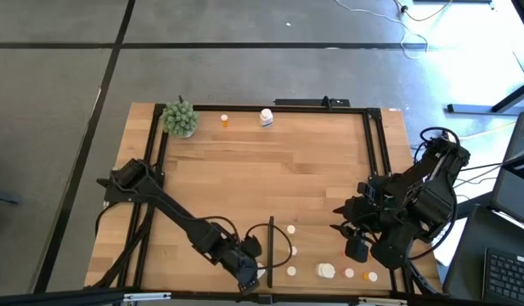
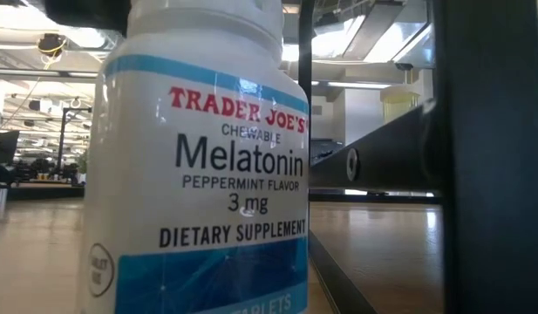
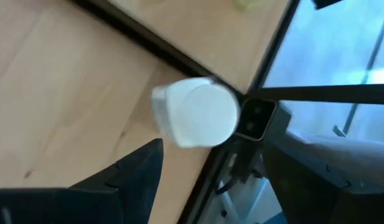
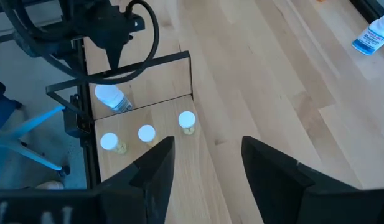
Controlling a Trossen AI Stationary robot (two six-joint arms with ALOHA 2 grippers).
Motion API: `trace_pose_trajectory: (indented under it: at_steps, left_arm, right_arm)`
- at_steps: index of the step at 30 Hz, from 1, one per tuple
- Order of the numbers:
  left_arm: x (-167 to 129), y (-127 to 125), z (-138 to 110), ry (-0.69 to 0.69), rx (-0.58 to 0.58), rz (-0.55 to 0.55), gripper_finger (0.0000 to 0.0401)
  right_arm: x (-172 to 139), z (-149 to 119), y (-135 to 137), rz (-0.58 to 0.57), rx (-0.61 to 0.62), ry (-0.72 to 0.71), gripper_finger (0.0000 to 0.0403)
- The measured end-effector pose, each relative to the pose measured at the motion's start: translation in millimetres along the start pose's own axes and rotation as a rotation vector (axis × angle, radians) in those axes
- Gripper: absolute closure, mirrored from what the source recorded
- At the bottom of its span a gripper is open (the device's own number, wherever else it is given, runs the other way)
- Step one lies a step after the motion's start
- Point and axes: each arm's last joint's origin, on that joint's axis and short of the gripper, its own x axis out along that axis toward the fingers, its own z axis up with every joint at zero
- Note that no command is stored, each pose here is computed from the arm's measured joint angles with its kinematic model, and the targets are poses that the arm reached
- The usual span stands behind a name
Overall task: Pick and place medicine bottles onto shelf by color
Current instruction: Put the bottom supplement bottle on the shelf aligned with the other supplement bottle
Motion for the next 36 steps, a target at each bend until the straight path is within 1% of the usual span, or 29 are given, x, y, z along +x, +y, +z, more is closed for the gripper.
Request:
trace_pose_trajectory:
  at_steps: [4, 7, 9, 11, 22, 26, 28, 31, 33, 36]
  left_arm:
    - [3.0, 0.5, 2.3, -0.039, 0.053, 0.009, 0.0133]
    - [7.8, -0.1, 3.6, -0.05, 0.053, -0.002, 0.0133]
    - [11.8, 2.8, 1.7, -0.041, 0.063, 0.018, 0.0133]
    - [15.9, 0.7, 2.2, -0.052, 0.062, -0.006, 0.0133]
    - [17.3, 1.0, 2.1, -0.057, 0.087, -0.002, 0.0133]
    - [25.1, 4.5, -0.5, -0.045, 0.091, 0.02, 0.0133]
    - [29.9, 2.5, -0.3, -0.05, 0.088, -0.002, 0.0133]
    - [32.9, 6.0, -2.1, -0.04, 0.094, 0.022, 0.0133]
    - [34.8, 4.8, -1.7, -0.047, 0.091, 0.01, 0.0133]
    - [36.4, 6.6, -2.5, -0.04, 0.092, 0.025, 0.0133]
  right_arm:
    - [-0.1, 0.0, 0.1, 0.001, 0.0, 0.0, 0.0214]
    - [-0.1, 0.1, 0.4, 0.003, 0.002, -0.001, 0.0214]
    - [-0.1, 0.4, 0.8, 0.007, 0.005, -0.004, 0.0214]
    - [0.0, 0.5, 0.9, 0.008, 0.006, -0.004, 0.0214]
    - [-0.1, 1.0, 1.8, 0.016, 0.013, -0.009, 0.0214]
    - [-0.1, 1.0, 1.9, 0.017, 0.014, -0.01, 0.0214]
    - [-0.1, 1.1, 2.1, 0.018, 0.015, -0.011, 0.0214]
    - [-0.1, 1.5, 2.6, 0.023, 0.019, -0.014, 0.0214]
    - [-0.1, 1.8, 3.2, 0.028, 0.023, -0.016, 0.0214]
    - [-0.1, 2.1, 3.6, 0.032, 0.026, -0.019, 0.0214]
